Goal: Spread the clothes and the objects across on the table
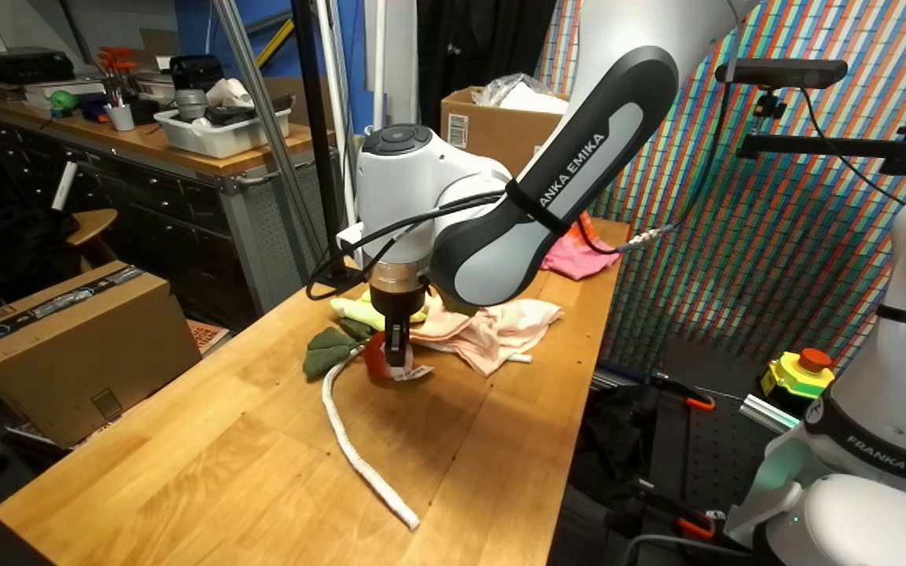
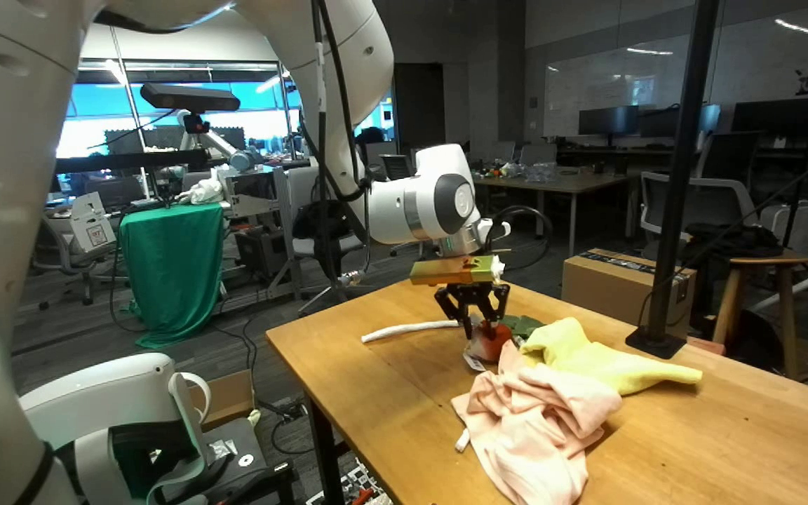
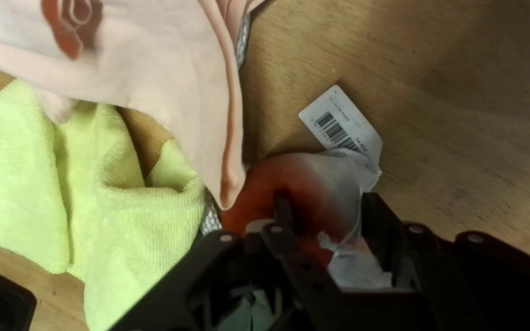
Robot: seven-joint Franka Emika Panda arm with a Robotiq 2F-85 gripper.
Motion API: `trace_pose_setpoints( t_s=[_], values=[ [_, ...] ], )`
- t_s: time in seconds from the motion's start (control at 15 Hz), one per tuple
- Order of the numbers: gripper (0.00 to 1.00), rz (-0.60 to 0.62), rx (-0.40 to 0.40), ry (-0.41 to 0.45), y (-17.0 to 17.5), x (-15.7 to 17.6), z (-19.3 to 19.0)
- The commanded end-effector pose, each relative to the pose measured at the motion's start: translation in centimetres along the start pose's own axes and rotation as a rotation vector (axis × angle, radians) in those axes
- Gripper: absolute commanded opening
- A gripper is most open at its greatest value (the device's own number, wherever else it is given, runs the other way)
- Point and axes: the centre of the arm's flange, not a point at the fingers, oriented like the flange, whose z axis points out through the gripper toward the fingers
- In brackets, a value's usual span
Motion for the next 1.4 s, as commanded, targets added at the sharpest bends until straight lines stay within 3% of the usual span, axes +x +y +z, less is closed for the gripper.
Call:
trace_pose_setpoints(
  t_s=[0.0,0.07,0.27,0.67,1.33],
  values=[
    [0.11,0.010,-0.031,0.024,-0.2,0.3,-0.2],
    [0.05,0.012,-0.034,0.025,-0.2,0.3,-0.3],
    [0.00,0.022,-0.038,0.030,-0.1,0.3,-0.5],
    [0.02,0.057,-0.088,0.076,0.6,0.4,-2.6],
    [0.02,0.181,-0.290,0.267,4.6,0.0,-10.6]
  ],
)
